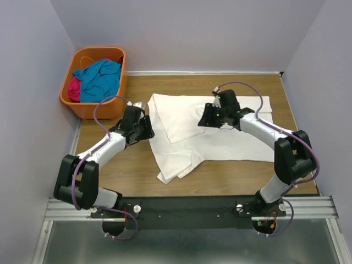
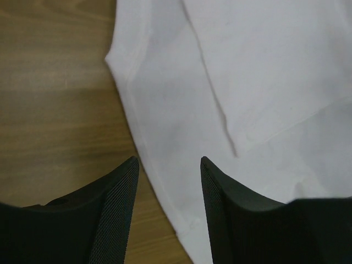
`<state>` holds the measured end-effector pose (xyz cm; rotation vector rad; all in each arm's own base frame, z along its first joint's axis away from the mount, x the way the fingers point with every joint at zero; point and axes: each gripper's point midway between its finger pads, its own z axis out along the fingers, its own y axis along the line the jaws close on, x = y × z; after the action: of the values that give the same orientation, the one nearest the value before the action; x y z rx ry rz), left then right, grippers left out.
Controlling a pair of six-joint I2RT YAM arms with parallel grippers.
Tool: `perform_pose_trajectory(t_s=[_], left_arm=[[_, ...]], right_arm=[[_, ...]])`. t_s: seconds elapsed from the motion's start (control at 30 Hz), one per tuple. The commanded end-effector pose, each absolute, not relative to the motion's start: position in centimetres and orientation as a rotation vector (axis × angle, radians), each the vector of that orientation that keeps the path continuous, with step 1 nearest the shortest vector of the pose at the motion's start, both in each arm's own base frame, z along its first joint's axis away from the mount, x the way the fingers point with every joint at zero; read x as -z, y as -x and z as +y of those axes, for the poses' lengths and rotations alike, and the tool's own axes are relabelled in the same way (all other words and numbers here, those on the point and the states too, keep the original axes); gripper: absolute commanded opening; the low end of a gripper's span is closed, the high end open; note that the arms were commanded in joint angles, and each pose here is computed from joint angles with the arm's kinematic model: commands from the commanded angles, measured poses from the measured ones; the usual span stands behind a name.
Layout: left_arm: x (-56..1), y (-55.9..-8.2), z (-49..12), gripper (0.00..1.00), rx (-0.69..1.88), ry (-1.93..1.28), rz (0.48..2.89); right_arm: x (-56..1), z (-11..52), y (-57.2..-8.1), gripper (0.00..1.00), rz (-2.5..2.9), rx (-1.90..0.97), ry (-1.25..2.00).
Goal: Fold and stack the t-shirts
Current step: Fold the tshirt
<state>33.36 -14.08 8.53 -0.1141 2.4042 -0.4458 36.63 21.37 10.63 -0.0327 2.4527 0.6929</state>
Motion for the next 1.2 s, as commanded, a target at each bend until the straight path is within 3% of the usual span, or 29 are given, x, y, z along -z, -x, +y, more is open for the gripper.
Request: perform_pose_trajectory(t_s=[0.0, 0.23, 0.7, 1.0, 1.17], left_arm=[[-8.2, -31.9, -12.5, 0.57, 0.392, 0.179, 2.38], [-7.0, -29.3, -12.3, 0.68, 0.45, 0.264, 2.373], [-7.0, -27.2, -10.7, 0.68, 0.406, 0.351, 2.361], [-5.5, -27.1, -10.8, 0.66, 0.386, 0.341, 2.421], [-5.2, -27.6, -10.6, 0.59, 0.351, 0.359, 2.431]], right_arm=[[-9.0, 25.4, -37.3, 0.48, 2.468, -0.684, 0.15], [-4.9, 32.0, -39.4, 0.48, 2.491, -0.726, 0.286], [0.2, 37.8, -43.6, 0.48, 2.481, -0.701, 0.348], [-3.7, 41.1, -47.1, 0.49, 2.365, -0.792, 0.359], [-9.2, 38.0, -46.2, 0.5, 2.295, -0.691, 0.345]])
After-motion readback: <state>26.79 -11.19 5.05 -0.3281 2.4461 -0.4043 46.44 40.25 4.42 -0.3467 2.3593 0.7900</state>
